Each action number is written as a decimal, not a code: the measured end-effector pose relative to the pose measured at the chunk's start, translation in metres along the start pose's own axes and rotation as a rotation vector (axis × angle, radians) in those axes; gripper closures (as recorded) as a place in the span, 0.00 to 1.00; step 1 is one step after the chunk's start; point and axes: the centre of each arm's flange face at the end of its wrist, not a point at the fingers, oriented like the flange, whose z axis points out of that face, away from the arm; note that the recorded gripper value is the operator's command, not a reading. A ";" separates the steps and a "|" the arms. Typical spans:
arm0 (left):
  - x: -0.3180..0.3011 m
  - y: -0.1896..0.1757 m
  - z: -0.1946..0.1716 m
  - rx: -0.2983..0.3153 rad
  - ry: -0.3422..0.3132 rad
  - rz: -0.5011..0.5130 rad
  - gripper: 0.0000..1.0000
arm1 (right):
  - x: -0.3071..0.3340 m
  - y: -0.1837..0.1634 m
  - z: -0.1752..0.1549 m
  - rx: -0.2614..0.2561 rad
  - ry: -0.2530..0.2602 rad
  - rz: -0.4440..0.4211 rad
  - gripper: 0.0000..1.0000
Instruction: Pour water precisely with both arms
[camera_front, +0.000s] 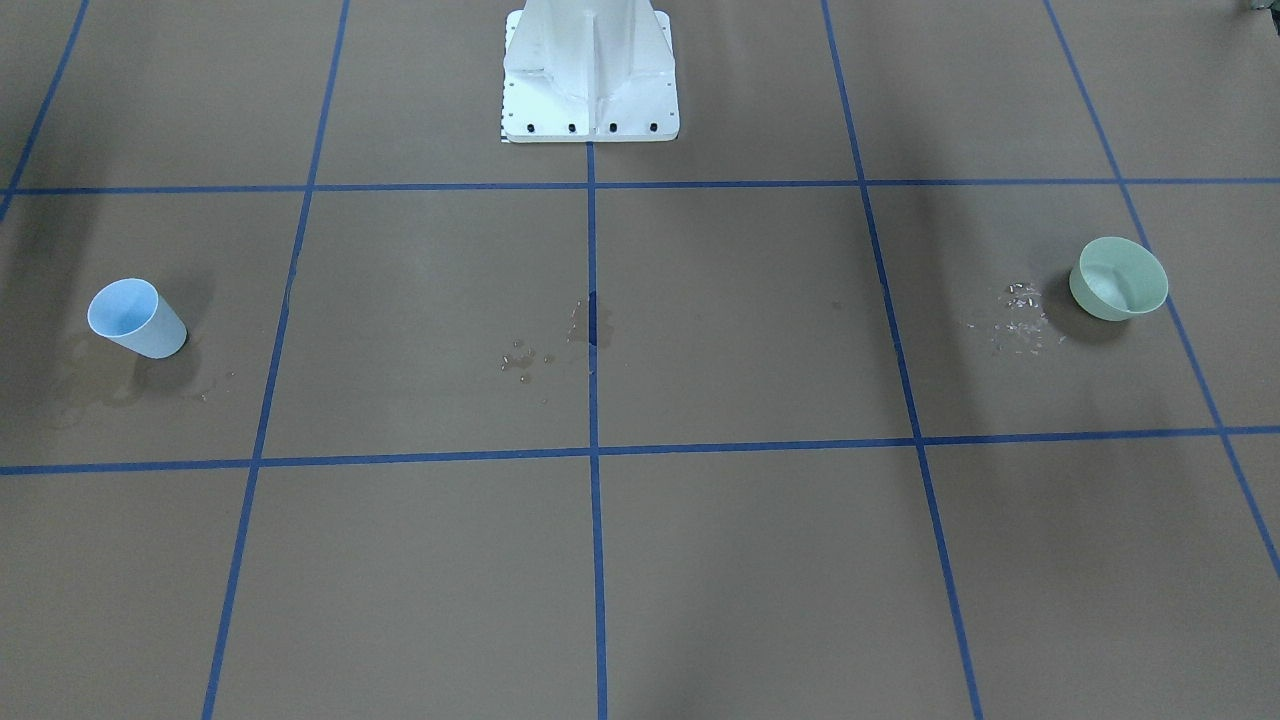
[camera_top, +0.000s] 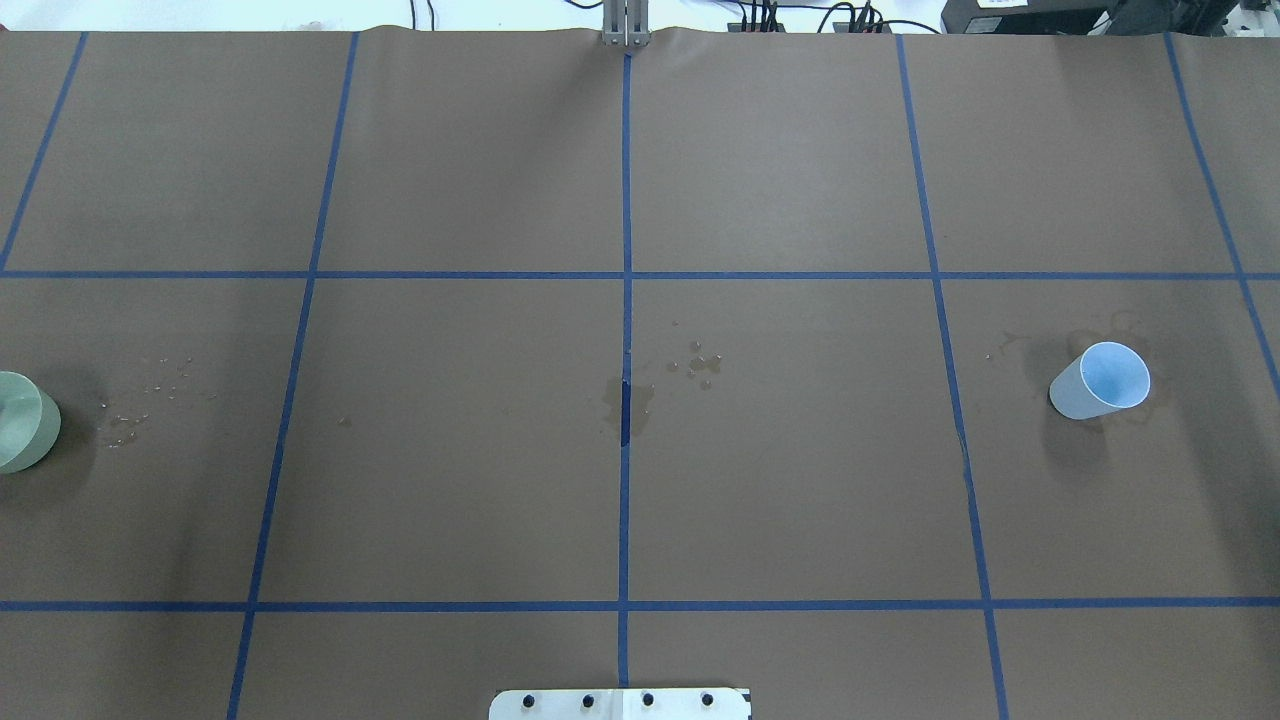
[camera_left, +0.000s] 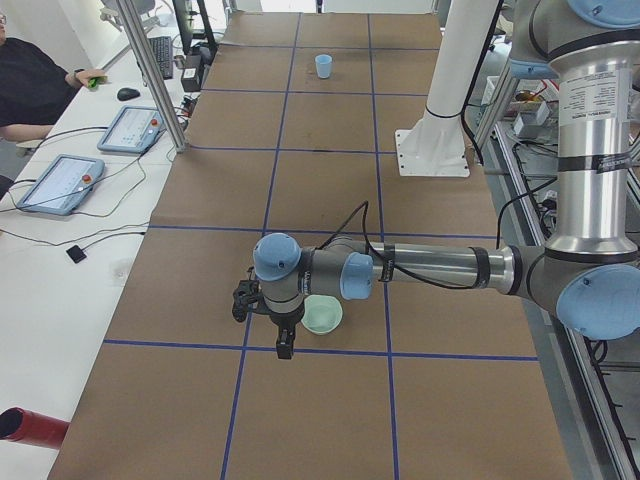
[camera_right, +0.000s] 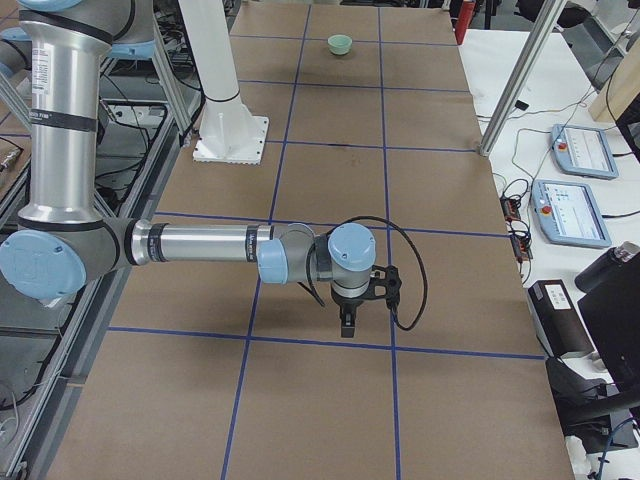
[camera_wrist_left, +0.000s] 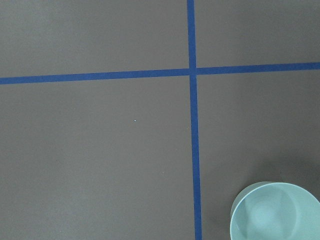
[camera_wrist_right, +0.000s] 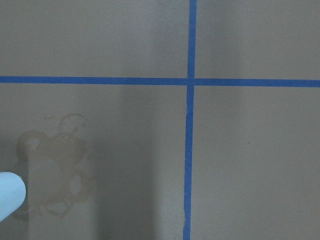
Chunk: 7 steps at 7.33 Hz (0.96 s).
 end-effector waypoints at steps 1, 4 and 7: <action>0.001 0.000 -0.001 0.003 0.003 0.004 0.00 | 0.002 0.001 -0.003 0.005 0.000 0.006 0.00; 0.003 -0.001 -0.003 0.007 0.006 0.009 0.00 | 0.007 0.004 -0.004 0.006 0.001 0.017 0.00; 0.018 -0.020 -0.016 0.042 0.010 0.044 0.00 | 0.003 0.001 -0.007 0.016 -0.001 0.005 0.00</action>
